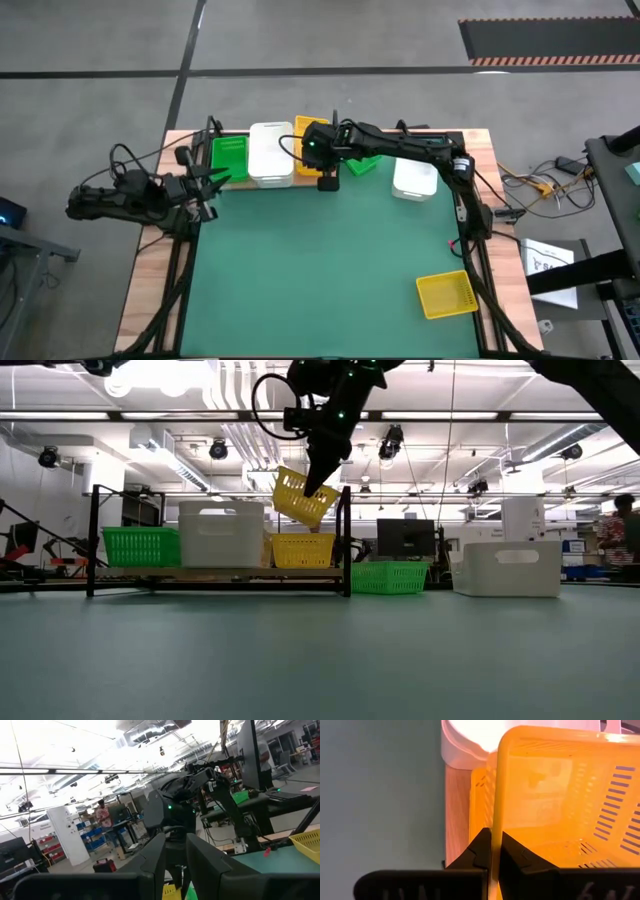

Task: Stack baskets on shelf by color
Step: Stack the left yellow bin on the top of the yellow bin on the shelf

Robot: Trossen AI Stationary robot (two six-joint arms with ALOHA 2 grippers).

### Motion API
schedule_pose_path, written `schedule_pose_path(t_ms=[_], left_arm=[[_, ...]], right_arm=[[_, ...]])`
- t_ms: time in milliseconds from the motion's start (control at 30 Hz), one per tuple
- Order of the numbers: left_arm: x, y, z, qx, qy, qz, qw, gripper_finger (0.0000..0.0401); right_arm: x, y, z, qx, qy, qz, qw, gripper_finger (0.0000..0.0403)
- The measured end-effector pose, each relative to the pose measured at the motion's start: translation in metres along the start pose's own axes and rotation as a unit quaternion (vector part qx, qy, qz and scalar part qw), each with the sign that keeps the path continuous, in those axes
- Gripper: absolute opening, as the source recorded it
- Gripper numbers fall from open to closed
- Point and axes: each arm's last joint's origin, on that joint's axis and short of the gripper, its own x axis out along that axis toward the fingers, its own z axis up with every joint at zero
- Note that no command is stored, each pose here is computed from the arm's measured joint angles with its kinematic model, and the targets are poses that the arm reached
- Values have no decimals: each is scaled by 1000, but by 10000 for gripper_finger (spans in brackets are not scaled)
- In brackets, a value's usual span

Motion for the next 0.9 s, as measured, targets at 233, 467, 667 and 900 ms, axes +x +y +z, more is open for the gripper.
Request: schedule_pose_path(t_ms=[233,467,667,900], left_arm=[[-2,-1,-3,-2,-4,2,1000,61],[-3,0,-3,-16,-5,2,1000,61],[-3,0,-3,-16,-5,2,1000,61],[-3,0,-2,-17,-7,3,1000,61]], right_arm=[[1,0,0,4,2,0,1000,20],[2,-1,0,16,4,-8,1000,69],[2,-1,0,10,4,-8,1000,104],[2,-1,2,5,-6,-13,1000,92]])
